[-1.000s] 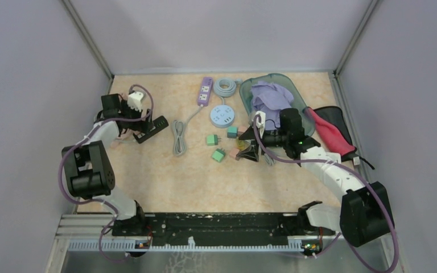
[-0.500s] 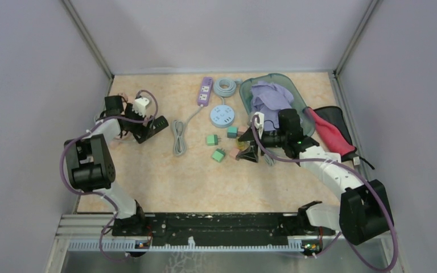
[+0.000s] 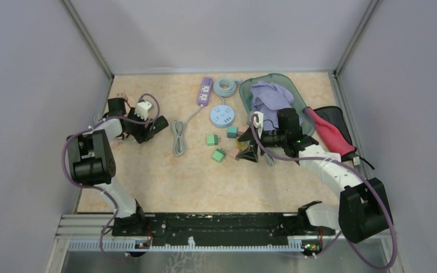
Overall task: Pull the plug off the socket
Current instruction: Pick up the socket from the center of the board.
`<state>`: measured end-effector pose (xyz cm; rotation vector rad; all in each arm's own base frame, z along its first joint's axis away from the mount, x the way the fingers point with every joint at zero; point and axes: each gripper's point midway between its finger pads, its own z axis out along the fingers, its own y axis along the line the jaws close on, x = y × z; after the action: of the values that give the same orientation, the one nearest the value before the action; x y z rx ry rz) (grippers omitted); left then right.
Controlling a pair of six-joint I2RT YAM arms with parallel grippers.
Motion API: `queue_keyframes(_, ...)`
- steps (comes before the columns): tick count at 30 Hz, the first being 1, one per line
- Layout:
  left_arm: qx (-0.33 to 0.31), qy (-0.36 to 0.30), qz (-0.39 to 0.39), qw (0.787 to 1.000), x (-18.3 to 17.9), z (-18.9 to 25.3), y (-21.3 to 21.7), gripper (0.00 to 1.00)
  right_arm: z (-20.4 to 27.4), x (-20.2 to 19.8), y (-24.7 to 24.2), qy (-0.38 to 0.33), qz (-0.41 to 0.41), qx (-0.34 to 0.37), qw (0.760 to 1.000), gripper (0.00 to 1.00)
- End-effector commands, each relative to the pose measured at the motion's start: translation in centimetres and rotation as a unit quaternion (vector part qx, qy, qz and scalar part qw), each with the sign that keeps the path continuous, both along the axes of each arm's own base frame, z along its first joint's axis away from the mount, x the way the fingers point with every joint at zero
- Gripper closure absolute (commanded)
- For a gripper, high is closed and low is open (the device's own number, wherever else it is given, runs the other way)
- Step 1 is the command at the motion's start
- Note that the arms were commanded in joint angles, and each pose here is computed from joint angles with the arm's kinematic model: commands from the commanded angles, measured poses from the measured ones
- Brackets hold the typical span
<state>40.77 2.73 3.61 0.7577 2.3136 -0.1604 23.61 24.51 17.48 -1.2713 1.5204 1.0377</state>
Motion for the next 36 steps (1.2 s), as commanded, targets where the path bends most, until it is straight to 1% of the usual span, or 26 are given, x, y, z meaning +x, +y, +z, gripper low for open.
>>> queue_keyframes(1,0.003,-0.004,-0.016,1.0,0.4,-0.1,-0.2,0.21,2.3,0.5,0.9,-0.043,0.021,0.017,0.999,0.3)
queue_keyframes(4,0.0,-0.003,-0.017,1.0,0.6,0.0,-0.2,0.32,2.2,0.5,1.0,-0.041,0.022,0.016,0.999,0.3)
queue_keyframes(6,-0.007,-0.004,-0.02,1.0,0.9,0.2,-0.5,0.44,2.2,0.5,0.9,-0.041,0.022,0.016,0.999,0.3)
queue_keyframes(8,-0.015,-0.006,-0.022,1.0,1.2,0.8,-0.7,0.66,2.2,0.5,0.9,-0.042,0.021,0.015,0.999,0.3)
queue_keyframes(10,-0.026,-0.005,-0.021,0.999,1.4,1.3,-1.0,0.83,2.4,0.5,0.9,-0.045,0.021,0.015,0.999,0.3)
queue_keyframes(11,-0.03,-0.006,-0.016,0.999,1.5,1.8,-1.1,0.89,2.4,0.5,0.9,-0.045,0.022,0.016,0.999,0.3)
queue_keyframes(12,-0.036,-0.007,-0.007,0.999,1.5,2.2,-1.1,0.93,2.5,0.5,0.9,-0.046,0.022,0.016,0.999,0.3)
queue_keyframes(16,-0.065,-0.023,0.032,0.997,1.5,4.8,-1.5,0.99,3.0,0.3,0.9,-0.052,0.024,0.019,0.998,0.3)
queue_keyframes(20,-0.124,-0.051,0.048,0.99,0.5,8.0,-3.3,1.0,3.7,0.1,0.8,-0.063,0.025,0.024,0.997,0.3)
queue_keyframes(24,-0.184,-0.106,0.004,0.977,-2.4,11.4,-6.9,1.0,4.5,-0.1,0.7,-0.075,0.024,0.027,0.997,0.29)
queue_keyframes(30,-0.218,-0.15,-0.103,0.959,-8.6,15.6,-14.0,1.0,5.7,-0.4,0.3,-0.107,0.027,0.022,0.994,0.27)
queue_keyframes(33,-0.24,-0.177,-0.161,0.941,-12.1,17.4,-18.0,1.0,6.4,-0.4,-0.3,-0.121,0.023,0.022,0.992,0.25)
queue_keyframes(36,-0.282,-0.19,-0.186,0.922,-15.1,18.8,-20.5,1.0,7.2,-0.2,-1.1,-0.134,0.014,0.028,0.991,0.25)
